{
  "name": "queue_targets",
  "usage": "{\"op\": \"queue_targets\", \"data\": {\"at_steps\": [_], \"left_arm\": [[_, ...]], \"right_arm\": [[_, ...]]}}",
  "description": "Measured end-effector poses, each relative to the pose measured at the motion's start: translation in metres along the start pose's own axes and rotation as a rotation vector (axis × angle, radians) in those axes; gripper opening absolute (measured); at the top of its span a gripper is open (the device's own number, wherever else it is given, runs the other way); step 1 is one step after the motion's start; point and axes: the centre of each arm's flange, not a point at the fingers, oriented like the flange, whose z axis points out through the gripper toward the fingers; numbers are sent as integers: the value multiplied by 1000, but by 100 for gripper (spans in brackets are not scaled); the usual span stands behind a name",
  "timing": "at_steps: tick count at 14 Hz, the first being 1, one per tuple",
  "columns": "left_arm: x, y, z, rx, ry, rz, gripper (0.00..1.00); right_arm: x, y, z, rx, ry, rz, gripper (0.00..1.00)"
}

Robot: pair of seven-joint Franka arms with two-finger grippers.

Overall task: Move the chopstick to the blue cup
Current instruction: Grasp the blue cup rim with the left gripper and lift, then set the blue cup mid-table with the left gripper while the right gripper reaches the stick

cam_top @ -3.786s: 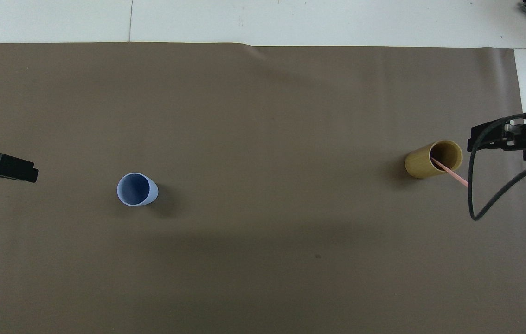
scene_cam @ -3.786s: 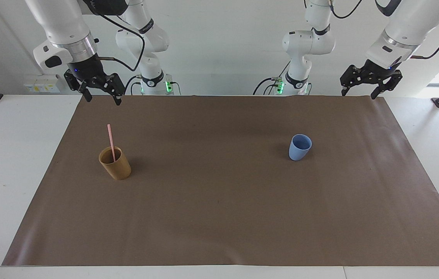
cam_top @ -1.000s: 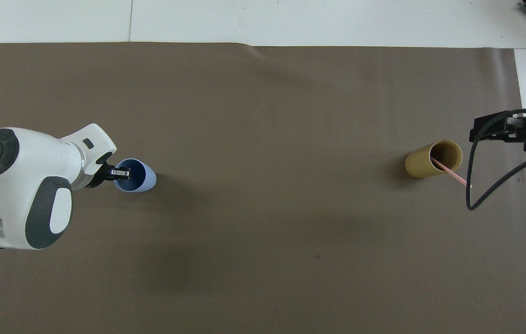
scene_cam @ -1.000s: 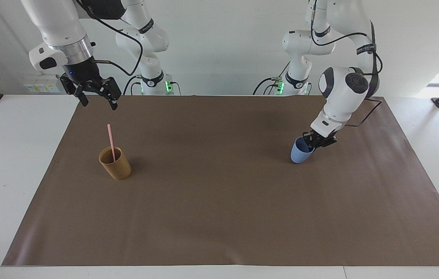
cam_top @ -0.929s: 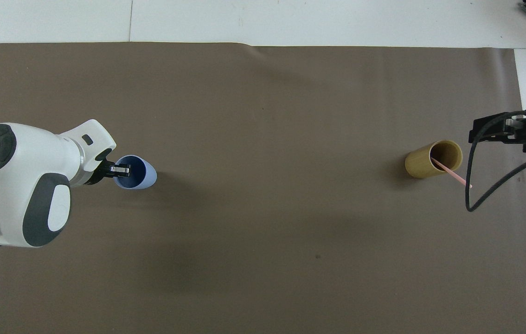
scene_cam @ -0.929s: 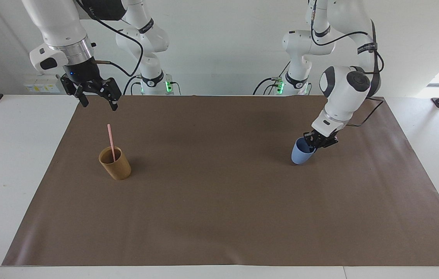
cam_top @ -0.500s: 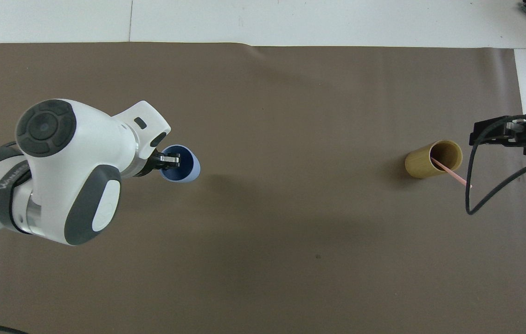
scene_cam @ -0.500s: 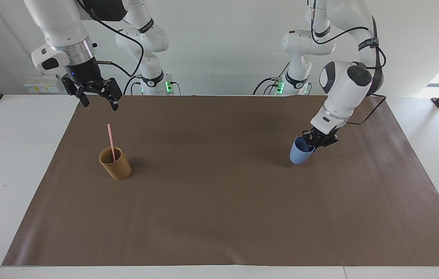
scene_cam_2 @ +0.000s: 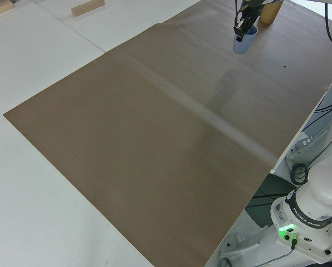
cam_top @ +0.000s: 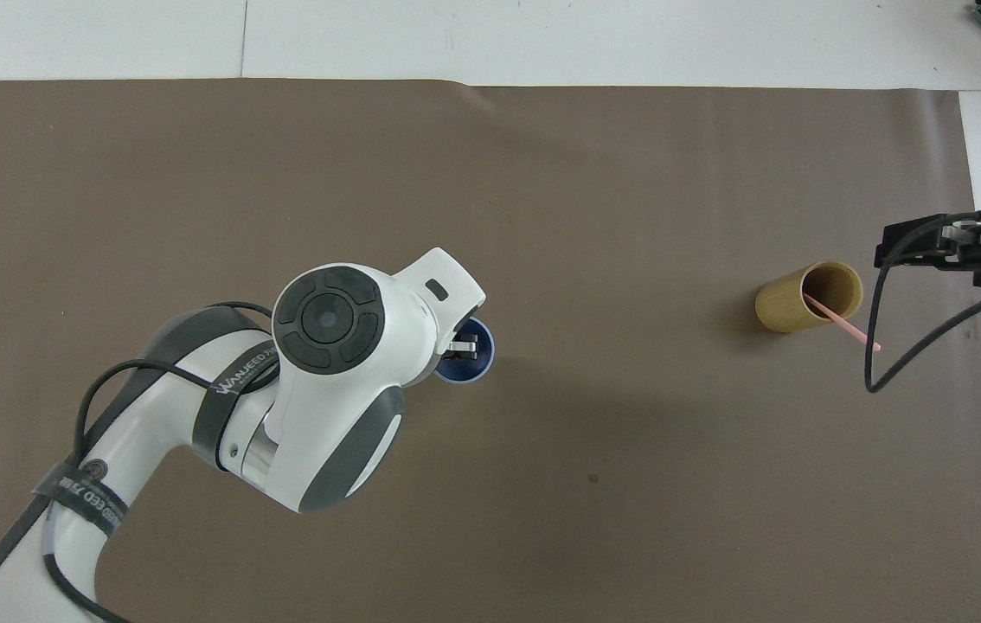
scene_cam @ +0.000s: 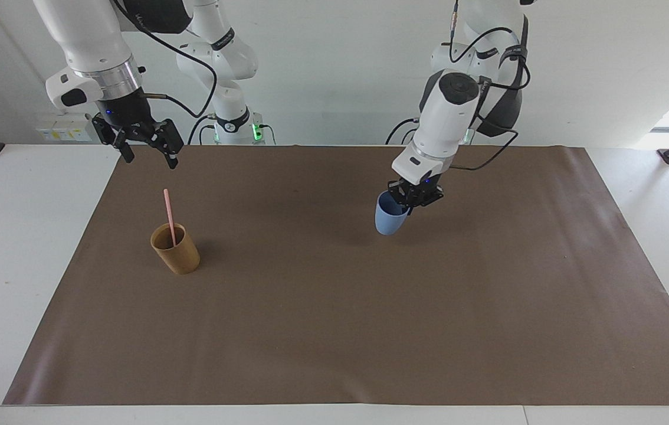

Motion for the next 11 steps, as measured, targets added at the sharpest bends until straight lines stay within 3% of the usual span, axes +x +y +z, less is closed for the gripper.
{"op": "queue_targets", "data": {"at_steps": [8,11], "left_arm": [[-13,42,32,4,16,-34,5],[-14,58,35,17,37,-68,5]], "right_arm": [[-4,28,47,-5,15,-46,100],[-18,40,84,-9,17,-58,100]]}}
